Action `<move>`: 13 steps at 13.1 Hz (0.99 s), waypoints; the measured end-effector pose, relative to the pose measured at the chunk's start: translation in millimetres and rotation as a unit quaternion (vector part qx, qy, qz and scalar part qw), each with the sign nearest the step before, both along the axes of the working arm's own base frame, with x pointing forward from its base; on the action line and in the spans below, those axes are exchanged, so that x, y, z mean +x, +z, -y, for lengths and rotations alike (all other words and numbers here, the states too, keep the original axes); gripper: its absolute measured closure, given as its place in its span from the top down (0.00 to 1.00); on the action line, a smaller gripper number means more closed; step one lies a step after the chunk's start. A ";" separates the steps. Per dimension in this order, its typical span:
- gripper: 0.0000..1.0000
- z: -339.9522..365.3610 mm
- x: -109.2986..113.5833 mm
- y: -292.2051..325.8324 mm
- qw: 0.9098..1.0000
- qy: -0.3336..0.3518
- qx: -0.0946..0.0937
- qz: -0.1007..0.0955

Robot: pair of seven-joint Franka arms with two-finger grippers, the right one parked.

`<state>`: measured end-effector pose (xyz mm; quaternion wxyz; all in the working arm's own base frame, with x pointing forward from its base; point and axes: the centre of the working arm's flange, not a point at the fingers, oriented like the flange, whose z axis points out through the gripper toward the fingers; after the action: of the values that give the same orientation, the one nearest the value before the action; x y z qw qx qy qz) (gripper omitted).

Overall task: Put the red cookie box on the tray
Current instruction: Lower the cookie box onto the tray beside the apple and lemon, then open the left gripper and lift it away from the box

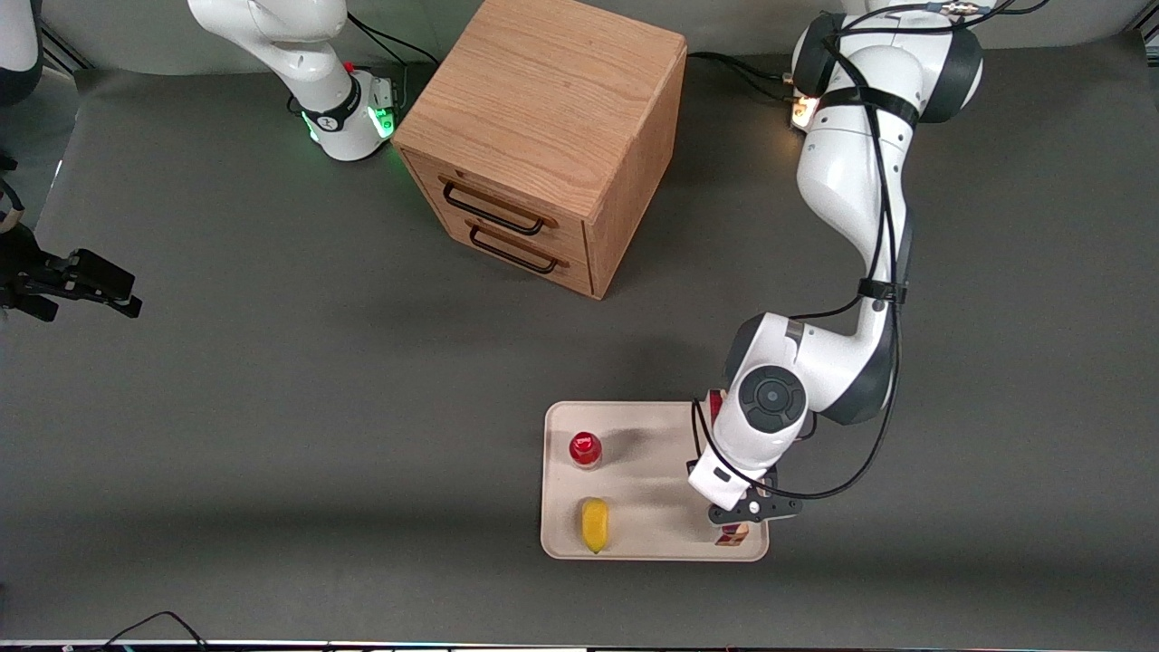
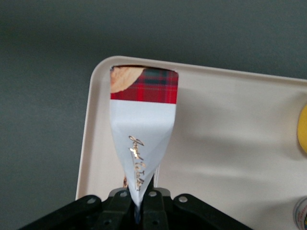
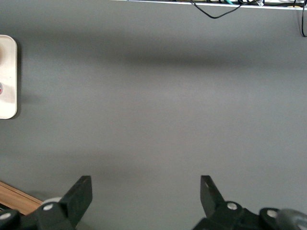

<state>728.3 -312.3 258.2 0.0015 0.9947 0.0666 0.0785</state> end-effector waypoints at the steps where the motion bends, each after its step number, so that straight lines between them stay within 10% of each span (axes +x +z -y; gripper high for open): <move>1: 0.05 -2.4 1.2 -4.0 1.000 0.001 0.000 0.001; 10: 0.99 -2.9 0.1 0.8 1.000 0.003 0.012 -0.018; 13: 1.00 -37.8 2.1 57.8 0.998 0.021 0.024 -0.057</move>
<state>730.3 -274.5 315.9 -0.0282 0.9957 0.0851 0.0237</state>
